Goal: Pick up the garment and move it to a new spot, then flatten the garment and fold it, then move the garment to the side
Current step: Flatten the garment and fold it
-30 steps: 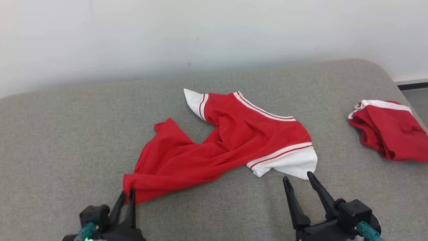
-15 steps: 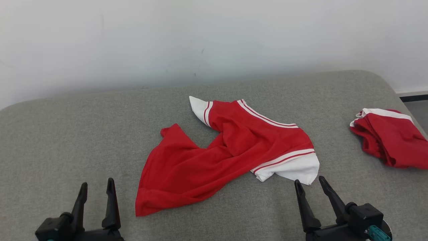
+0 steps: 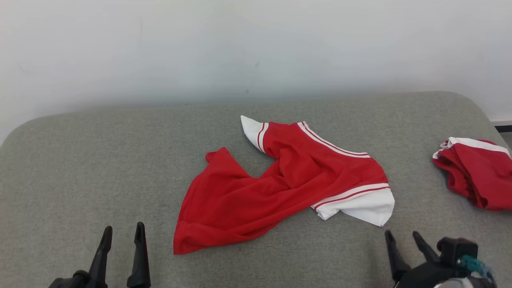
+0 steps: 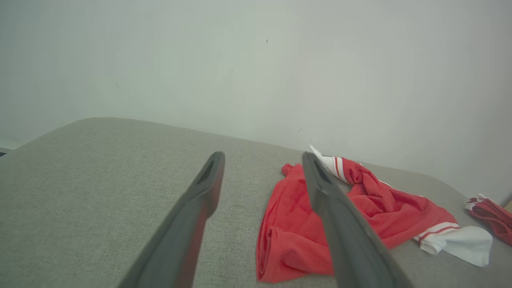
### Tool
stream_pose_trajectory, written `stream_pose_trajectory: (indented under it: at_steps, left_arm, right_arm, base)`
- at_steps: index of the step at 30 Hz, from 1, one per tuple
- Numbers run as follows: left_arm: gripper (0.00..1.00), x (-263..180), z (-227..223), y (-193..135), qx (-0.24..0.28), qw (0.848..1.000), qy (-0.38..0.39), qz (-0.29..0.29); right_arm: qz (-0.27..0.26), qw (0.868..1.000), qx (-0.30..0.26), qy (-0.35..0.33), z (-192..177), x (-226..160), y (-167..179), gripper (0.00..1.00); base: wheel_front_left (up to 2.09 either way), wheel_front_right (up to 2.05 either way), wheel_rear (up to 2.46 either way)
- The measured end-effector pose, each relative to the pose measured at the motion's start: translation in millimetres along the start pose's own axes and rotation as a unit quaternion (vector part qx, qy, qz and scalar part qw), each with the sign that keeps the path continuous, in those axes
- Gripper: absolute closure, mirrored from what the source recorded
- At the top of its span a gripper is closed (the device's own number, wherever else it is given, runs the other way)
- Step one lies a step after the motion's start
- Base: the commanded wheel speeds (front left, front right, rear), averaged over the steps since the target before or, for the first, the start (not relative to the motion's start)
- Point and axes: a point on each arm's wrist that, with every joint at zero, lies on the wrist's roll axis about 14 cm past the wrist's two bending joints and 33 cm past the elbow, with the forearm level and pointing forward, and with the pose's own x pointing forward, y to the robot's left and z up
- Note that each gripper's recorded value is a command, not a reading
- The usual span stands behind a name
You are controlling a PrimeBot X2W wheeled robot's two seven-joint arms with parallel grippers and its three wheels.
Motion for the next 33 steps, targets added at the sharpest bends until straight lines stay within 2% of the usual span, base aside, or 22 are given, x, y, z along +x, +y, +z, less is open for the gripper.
stream_pose_trajectory:
  at_steps: [8,14,24,25,26,27,33]
  left_arm:
    - [0.00,-2.3,-9.4,8.9,0.010,1.000,0.016,0.013]
    - [0.00,5.3,-9.4,14.0,0.018,1.000,0.015,0.016]
    - [0.00,25.4,-11.8,13.2,0.027,1.000,0.015,0.008]
    - [0.00,26.6,-12.3,13.1,0.028,0.999,0.015,0.007]
    - [0.00,27.5,-12.7,12.4,0.027,0.999,0.016,0.004]
    - [0.00,28.1,-13.4,11.7,0.027,0.999,0.016,0.003]
    - [0.00,27.2,-11.5,9.4,0.026,1.000,0.015,0.000]
  right_arm:
    - [-0.036,0.998,-0.008,0.058,1.9,29.1,-29.0,0.00]
    - [-0.044,0.995,-0.011,0.090,-7.0,47.9,-37.7,0.00]
    - [-0.007,0.989,-0.004,0.149,-32.3,75.1,-19.2,0.00]
    - [-0.005,0.988,-0.003,0.154,-34.4,75.9,-19.1,0.23]
    - [-0.003,0.988,-0.004,0.155,-35.0,76.9,-18.3,0.75]
    - [-0.001,0.988,-0.005,0.153,-34.1,77.9,-17.5,1.00]
    - [-0.004,0.994,-0.006,0.111,-20.3,71.4,-26.1,1.00]
  base:
    - [0.00,0.00,0.00]
    - [0.00,0.00,0.00]
    - [0.00,0.00,0.00]
    - [0.00,0.00,0.00]
    - [0.00,0.00,0.00]
    - [0.00,0.00,0.00]
    - [0.00,0.00,0.00]
